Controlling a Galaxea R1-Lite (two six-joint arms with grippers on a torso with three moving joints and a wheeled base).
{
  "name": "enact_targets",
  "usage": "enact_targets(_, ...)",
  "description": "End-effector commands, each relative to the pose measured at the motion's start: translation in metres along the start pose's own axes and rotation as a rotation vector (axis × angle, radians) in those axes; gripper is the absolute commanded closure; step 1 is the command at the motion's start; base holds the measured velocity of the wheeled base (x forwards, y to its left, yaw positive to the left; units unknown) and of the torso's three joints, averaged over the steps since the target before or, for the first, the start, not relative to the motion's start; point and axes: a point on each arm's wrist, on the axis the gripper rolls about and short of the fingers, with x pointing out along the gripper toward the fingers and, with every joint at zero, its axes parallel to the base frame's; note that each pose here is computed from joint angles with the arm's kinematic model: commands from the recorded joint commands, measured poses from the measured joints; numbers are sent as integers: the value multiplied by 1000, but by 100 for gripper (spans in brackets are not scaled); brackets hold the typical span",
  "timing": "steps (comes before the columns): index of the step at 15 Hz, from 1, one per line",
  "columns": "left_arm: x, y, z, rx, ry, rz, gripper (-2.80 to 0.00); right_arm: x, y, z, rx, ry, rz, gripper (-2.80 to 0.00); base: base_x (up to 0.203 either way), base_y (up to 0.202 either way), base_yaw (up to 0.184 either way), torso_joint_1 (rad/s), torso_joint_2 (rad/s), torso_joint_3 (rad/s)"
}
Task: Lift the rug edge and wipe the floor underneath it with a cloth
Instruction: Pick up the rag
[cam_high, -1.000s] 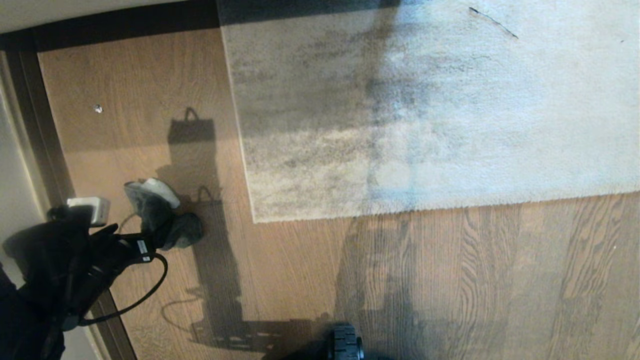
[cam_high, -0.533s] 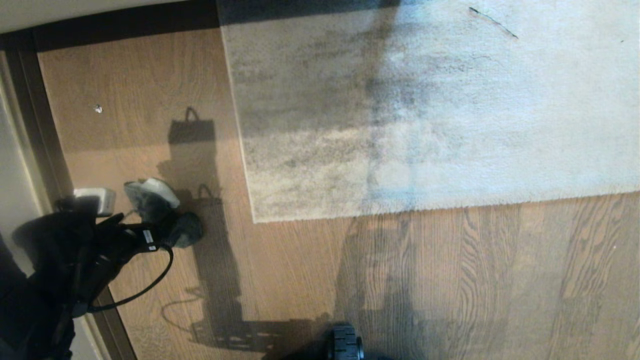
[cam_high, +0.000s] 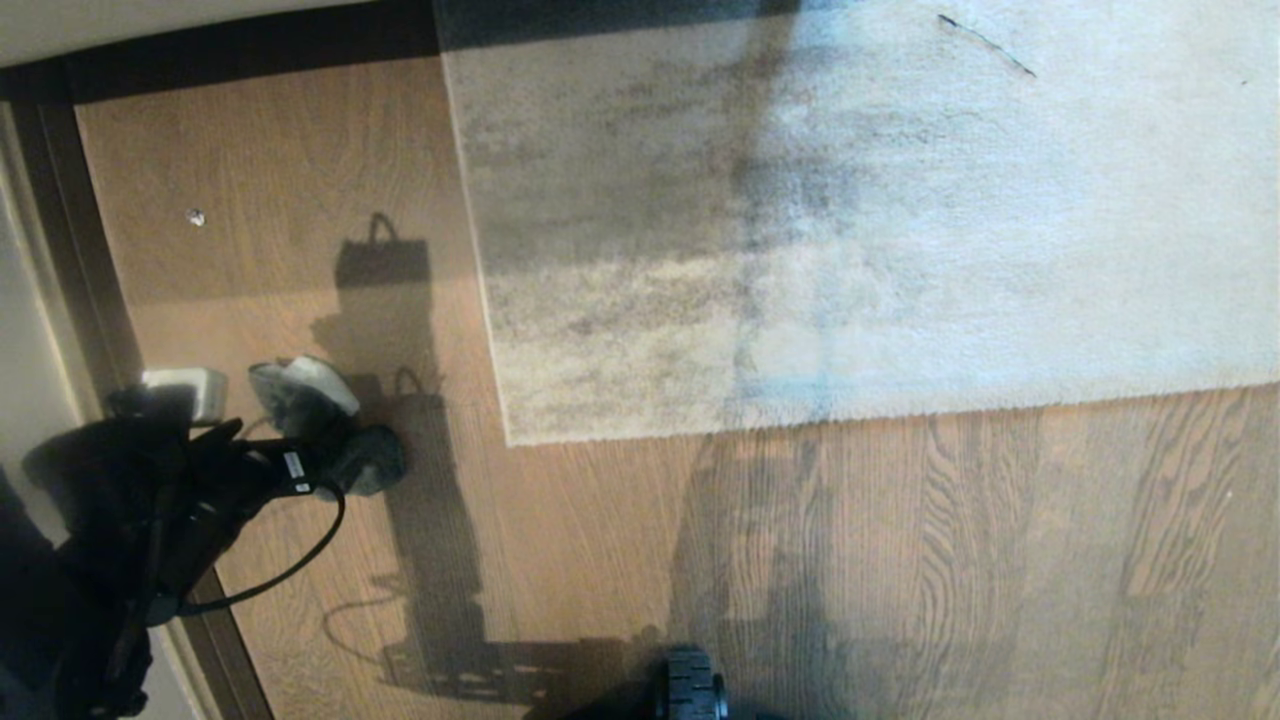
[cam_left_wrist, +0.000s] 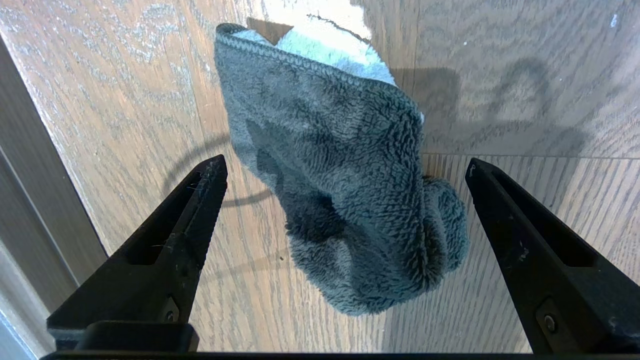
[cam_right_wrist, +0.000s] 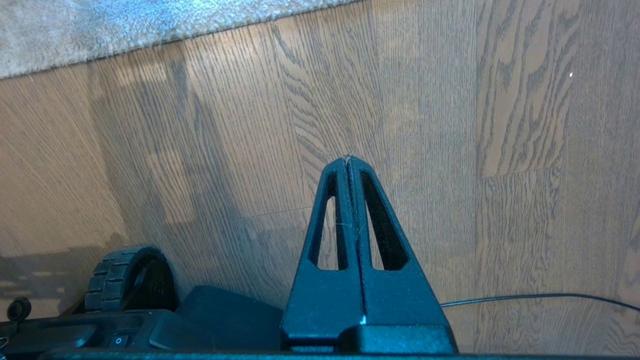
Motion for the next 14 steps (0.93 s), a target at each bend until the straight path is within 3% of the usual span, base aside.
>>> enact_targets(1,1,1,3,-2,-42,2,-280,0,0,0,1,-1,0,0,0,0,0,0,0,0)
enact_targets(4,2,0,0,-2,-31,0,-280,0,0,0,1,-1,0,0,0,0,0,0,0,0)
enact_targets(5,2,0,0,-2,-29,0,0,0,0,0,1,-1,0,0,0,0,0,0,0,0)
enact_targets(14,8,-2,-4,-2,-20,-9,0,0,0,0,1,-1,0,0,0,0,0,0,0,0)
